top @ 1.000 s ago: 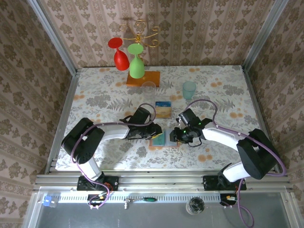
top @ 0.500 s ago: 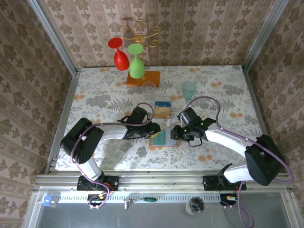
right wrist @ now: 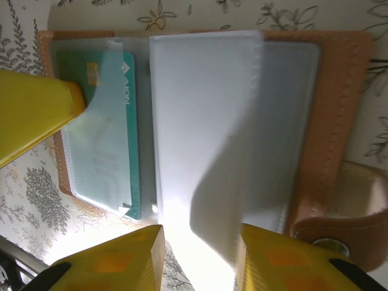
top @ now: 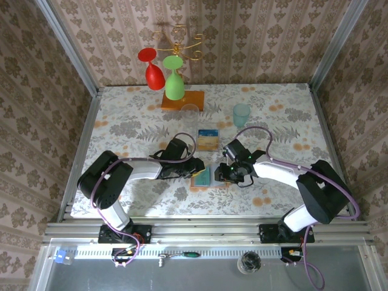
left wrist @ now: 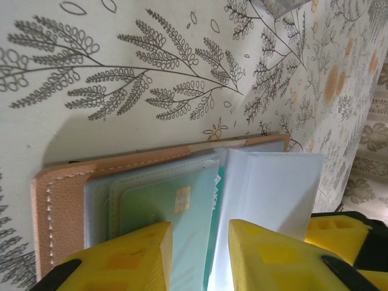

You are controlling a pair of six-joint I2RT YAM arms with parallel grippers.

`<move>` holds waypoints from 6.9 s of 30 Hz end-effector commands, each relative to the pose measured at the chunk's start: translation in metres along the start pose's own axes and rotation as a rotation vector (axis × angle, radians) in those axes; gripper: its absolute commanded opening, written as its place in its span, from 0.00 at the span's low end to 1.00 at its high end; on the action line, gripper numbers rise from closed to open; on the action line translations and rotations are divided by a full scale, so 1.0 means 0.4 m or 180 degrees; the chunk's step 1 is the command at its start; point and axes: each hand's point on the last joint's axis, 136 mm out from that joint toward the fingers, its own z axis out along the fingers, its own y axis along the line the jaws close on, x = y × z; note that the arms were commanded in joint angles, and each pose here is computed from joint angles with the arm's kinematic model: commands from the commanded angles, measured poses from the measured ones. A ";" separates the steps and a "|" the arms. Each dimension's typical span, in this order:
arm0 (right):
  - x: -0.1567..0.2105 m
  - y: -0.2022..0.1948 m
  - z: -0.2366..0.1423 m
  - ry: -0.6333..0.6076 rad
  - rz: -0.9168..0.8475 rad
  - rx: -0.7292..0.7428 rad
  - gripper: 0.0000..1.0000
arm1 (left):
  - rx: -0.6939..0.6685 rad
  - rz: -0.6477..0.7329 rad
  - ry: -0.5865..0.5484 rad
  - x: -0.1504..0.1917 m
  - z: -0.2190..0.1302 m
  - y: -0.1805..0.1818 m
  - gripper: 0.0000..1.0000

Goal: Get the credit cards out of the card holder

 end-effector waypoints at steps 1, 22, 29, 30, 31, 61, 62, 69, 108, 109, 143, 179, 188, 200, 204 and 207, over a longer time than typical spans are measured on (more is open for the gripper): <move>-0.009 0.045 0.010 0.0039 -0.0015 -0.0149 0.34 | 0.0017 -0.0051 -0.0004 0.003 -0.004 0.011 0.31; -0.014 0.070 0.000 -0.0011 -0.0149 -0.0036 0.21 | 0.0034 -0.0117 -0.0021 0.000 -0.009 0.035 0.31; -0.027 0.105 -0.027 -0.0102 -0.0176 -0.0204 0.16 | 0.0025 -0.0121 -0.0020 -0.001 -0.008 0.035 0.31; -0.027 0.103 -0.028 -0.0107 -0.0179 -0.0194 0.16 | 0.0027 -0.0118 -0.0020 -0.001 -0.008 0.034 0.31; -0.026 0.101 -0.026 -0.0102 -0.0180 -0.0182 0.16 | 0.0021 -0.0124 -0.0017 0.000 -0.008 0.036 0.31; 0.010 -0.096 0.036 0.0042 -0.0140 0.0457 0.14 | -0.0071 -0.0153 -0.0032 0.003 -0.022 0.043 0.31; 0.011 -0.099 0.037 0.0046 -0.0140 0.0467 0.14 | -0.0077 -0.0147 -0.0032 0.002 -0.023 0.041 0.31; 0.016 -0.116 0.036 0.0047 -0.0166 0.0548 0.13 | -0.0128 -0.0107 -0.0072 0.000 -0.045 0.038 0.31; -0.026 -0.105 -0.109 -0.0189 -0.0489 0.0835 0.24 | -0.0266 -0.0069 -0.0200 0.002 -0.109 0.038 0.31; -0.027 -0.102 -0.113 -0.0201 -0.0484 0.0823 0.24 | -0.0265 -0.0061 -0.0197 0.003 -0.109 0.036 0.31; -0.075 0.001 0.016 -0.0048 -0.0139 -0.0108 0.19 | -0.0279 0.0037 -0.0056 0.020 -0.054 0.037 0.25; -0.044 -0.061 0.049 -0.0022 -0.0025 0.0077 0.17 | -0.0253 0.0032 -0.0030 -0.009 -0.058 0.019 0.25; -0.083 0.003 -0.020 -0.0219 -0.0094 -0.0117 0.21 | -0.0235 0.0088 -0.0017 0.003 -0.049 -0.008 0.25; -0.091 0.049 0.003 -0.0081 -0.0036 -0.0379 0.22 | -0.0174 0.0066 0.0078 0.017 -0.016 -0.001 0.15; -0.089 0.052 0.012 -0.0047 -0.0008 -0.0399 0.22 | -0.0149 0.0056 0.0138 0.027 -0.002 0.003 0.12; -0.088 0.052 0.013 -0.0032 -0.0008 -0.0395 0.22 | -0.0132 0.0057 0.0151 0.029 0.001 0.003 0.08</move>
